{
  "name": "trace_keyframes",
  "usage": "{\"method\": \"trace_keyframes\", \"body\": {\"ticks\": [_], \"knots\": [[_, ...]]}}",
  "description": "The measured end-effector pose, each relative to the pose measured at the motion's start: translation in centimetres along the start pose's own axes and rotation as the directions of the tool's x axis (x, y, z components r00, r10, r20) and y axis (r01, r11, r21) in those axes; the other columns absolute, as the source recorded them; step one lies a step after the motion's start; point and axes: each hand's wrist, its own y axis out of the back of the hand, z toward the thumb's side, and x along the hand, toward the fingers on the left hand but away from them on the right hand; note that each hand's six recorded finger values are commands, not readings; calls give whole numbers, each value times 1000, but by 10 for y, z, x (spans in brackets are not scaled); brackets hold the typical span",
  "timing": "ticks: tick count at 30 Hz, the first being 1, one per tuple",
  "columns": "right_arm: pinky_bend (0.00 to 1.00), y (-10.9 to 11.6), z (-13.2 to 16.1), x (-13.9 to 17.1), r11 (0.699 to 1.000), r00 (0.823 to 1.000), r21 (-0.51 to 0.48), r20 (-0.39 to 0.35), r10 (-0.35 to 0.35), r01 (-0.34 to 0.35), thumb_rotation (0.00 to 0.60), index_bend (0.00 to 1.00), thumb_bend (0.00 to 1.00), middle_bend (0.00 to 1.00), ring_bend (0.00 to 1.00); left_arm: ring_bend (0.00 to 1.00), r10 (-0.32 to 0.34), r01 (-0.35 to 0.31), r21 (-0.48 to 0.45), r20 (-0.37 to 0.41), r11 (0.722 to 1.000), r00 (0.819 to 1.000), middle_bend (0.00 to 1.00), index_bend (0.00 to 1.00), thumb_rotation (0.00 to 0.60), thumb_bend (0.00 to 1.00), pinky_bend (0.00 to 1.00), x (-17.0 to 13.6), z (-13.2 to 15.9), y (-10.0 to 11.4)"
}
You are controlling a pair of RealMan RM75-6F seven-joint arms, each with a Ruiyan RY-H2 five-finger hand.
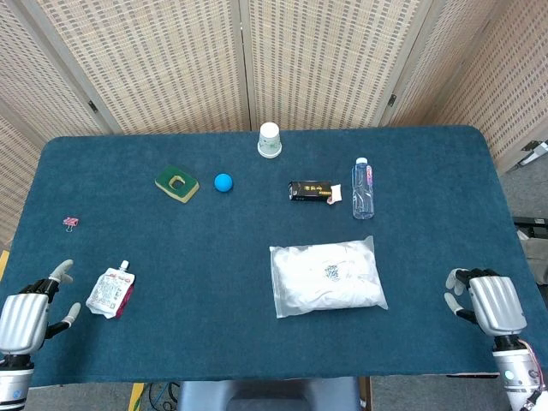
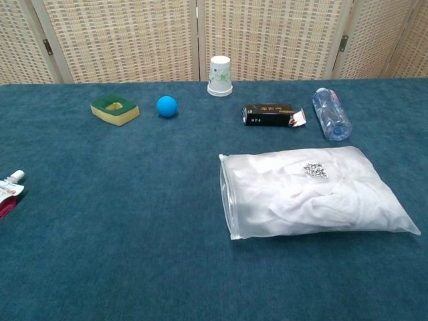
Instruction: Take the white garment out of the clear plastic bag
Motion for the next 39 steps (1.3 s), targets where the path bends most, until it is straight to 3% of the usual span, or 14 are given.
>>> {"method": "trace_keyframes", "body": {"ticks": [3, 5, 7, 10, 18, 39], "knots": [[548, -3, 1, 0, 1000, 1000, 10, -5, 4, -4, 600, 522, 132, 525, 491, 424, -6, 6, -6, -6, 1000, 1000, 364, 127, 600, 304, 501, 0, 0, -3], [490, -7, 2, -1, 1000, 1000, 2, -4, 23, -23, 600, 320, 12, 347, 321, 424, -14, 14, -4, -7, 1000, 1000, 364, 127, 600, 305, 501, -1, 0, -5], [391, -11, 3, -1, 999, 999, -12, 1, 51, -51, 600, 138, 0, 195, 180, 424, -16, 16, 4, -6, 1000, 1000, 364, 127, 600, 305, 501, -2, -1, -5], [278, -19, 10, -2, 993, 994, -48, 3, 105, -105, 600, 4, 0, 49, 36, 424, -13, 13, -5, -12, 1000, 1000, 364, 127, 600, 305, 501, -3, -2, -6], [161, -37, 43, -13, 976, 980, -89, -25, 195, -197, 600, 0, 0, 0, 0, 424, -18, 17, -26, -17, 1000, 1000, 364, 135, 600, 305, 501, -3, -3, -10], [154, -96, 142, -79, 935, 938, -132, -165, 306, -328, 600, 0, 0, 0, 0, 426, -51, 50, -36, -18, 998, 999, 364, 166, 600, 305, 501, -8, -5, -20]]}}
